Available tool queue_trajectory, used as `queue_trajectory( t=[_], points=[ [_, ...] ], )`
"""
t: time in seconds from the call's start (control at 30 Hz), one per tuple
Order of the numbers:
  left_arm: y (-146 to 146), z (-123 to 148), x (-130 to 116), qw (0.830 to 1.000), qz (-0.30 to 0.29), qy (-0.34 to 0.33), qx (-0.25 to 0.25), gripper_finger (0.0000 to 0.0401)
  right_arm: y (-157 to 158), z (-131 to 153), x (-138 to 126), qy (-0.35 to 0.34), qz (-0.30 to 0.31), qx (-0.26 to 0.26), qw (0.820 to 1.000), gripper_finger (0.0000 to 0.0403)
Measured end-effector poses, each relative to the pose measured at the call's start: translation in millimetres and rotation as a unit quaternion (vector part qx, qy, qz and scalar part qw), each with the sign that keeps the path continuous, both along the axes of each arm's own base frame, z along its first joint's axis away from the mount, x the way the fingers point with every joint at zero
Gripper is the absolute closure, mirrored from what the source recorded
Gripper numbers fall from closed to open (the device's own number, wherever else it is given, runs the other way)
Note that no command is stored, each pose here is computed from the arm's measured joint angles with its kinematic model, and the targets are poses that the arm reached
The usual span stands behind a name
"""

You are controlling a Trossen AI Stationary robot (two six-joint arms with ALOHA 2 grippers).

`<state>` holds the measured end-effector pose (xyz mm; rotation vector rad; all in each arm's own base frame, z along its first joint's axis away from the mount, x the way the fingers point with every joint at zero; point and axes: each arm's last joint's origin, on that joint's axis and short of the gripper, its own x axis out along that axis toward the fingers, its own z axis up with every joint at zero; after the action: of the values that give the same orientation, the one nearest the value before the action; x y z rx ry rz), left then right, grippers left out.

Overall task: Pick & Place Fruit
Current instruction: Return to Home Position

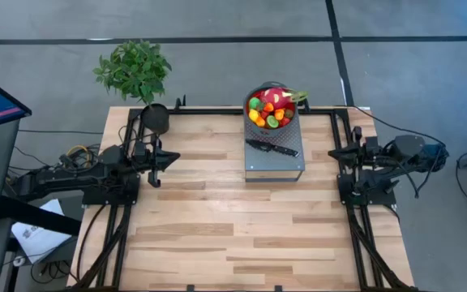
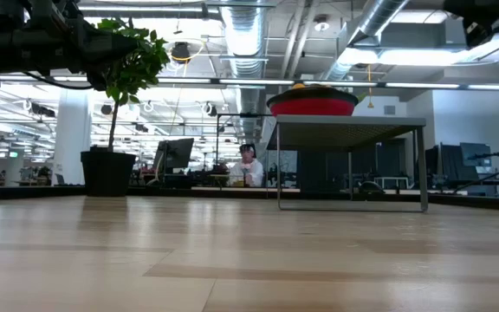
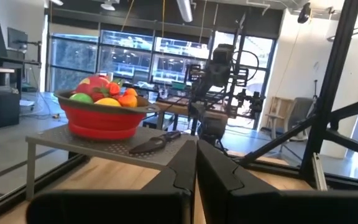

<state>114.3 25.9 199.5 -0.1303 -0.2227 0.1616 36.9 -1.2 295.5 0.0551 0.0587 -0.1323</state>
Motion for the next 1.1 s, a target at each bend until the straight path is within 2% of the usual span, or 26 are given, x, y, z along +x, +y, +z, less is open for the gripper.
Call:
queue_trajectory(
  t=[0.2,0.4,0.7,0.9,1.1],
  points=[
    [0.1,0.0,0.0,1.000,0.002,0.000,0.000,0.0396,-5.2,-3.3,-17.4,-0.025,0.004,0.009,1.000,0.0403],
    [0.1,0.0,0.0,1.000,0.002,0.000,-0.001,0.0396,-4.4,-5.7,-17.8,-0.008,0.021,0.004,1.000,0.0403],
    [0.1,-0.1,0.0,1.000,0.002,0.000,-0.001,0.0396,0.9,-12.2,-7.8,-0.023,0.058,-0.004,0.998,0.0403],
    [0.1,-0.1,0.0,1.000,0.002,0.000,-0.001,0.0396,8.8,-40.5,14.6,-0.013,0.076,-0.021,0.997,0.0403],
    [0.1,0.0,0.0,1.000,0.002,0.000,-0.001,0.0396,15.8,-80.0,35.0,0.016,0.085,0.007,0.996,0.0403]
  ],
)
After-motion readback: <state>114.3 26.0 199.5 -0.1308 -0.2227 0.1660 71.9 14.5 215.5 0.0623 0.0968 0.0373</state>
